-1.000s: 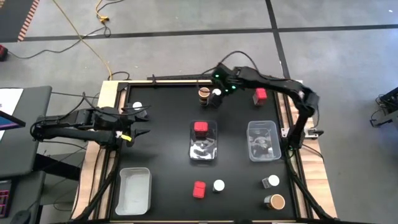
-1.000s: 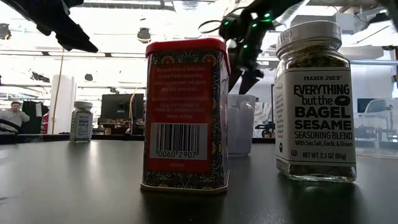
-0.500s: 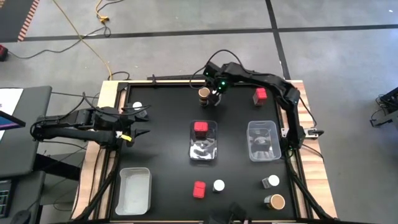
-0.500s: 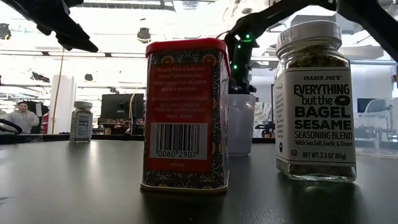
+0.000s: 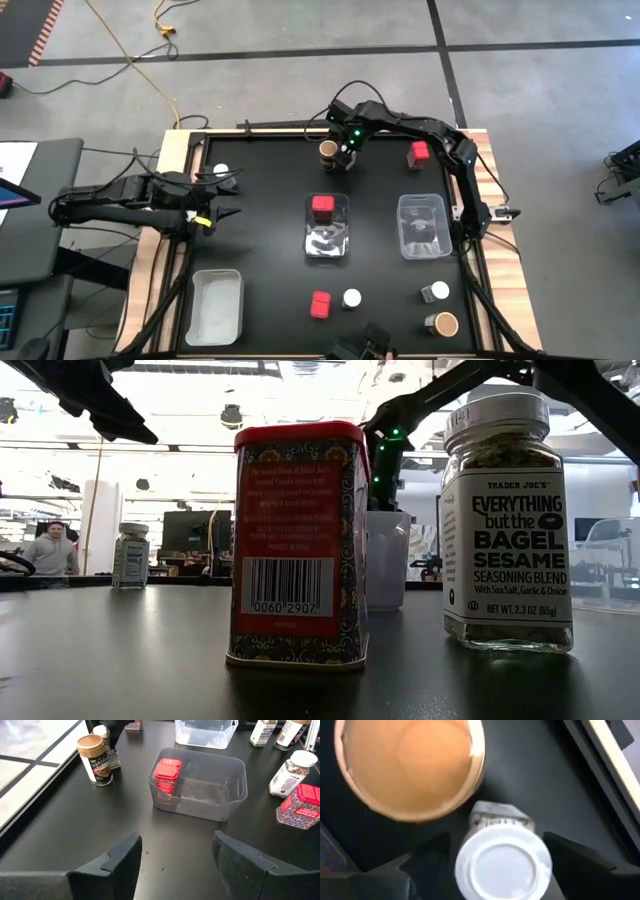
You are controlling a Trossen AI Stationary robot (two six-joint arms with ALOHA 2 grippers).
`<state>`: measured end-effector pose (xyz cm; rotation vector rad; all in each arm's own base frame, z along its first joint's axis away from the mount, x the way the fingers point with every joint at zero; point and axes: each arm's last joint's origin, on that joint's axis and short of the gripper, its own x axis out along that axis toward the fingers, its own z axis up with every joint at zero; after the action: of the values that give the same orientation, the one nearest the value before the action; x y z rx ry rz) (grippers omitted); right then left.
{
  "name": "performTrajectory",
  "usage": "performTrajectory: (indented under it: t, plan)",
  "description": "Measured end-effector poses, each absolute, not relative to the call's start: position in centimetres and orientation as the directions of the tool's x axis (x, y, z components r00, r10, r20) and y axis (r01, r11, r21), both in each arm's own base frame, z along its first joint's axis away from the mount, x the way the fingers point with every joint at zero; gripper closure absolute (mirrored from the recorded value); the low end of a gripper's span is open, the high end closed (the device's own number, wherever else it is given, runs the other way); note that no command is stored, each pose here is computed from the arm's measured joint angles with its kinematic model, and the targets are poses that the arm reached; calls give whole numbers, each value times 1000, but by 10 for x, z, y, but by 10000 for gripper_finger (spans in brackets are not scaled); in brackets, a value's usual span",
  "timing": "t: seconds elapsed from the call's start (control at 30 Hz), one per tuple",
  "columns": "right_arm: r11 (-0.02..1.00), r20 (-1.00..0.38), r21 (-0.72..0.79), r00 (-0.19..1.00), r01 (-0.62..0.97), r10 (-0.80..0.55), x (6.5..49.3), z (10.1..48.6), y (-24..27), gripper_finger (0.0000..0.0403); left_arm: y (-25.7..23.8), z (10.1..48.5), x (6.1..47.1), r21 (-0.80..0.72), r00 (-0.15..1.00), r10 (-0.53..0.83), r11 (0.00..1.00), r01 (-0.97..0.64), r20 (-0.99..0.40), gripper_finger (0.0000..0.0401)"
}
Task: Sort spices by type
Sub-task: Put the white seasoning bottle into the transparent bin
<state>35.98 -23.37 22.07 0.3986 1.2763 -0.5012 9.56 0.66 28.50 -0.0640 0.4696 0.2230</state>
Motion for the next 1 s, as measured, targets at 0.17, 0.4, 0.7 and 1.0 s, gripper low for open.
performTrajectory:
  t: [0.17, 0.4, 0.7, 1.0]
  plan:
    - [830, -968, 6, 210, 558, -134, 360, 221, -234, 99, 7, 285, 96, -14, 868, 198, 973, -229, -456, 170]
    - [834, -968, 4, 211, 552, -135, 360, 221, -234, 166, 7, 285, 96, -16, 868, 198, 973, -230, -456, 170]
    - [863, -982, -7, 159, 506, -101, 355, 220, -230, 180, 7, 285, 96, -16, 868, 198, 973, -230, -455, 170]
    - [850, -997, 1, 63, 527, -37, 343, 227, -218, 180, 7, 285, 96, -16, 868, 198, 973, -230, -456, 170]
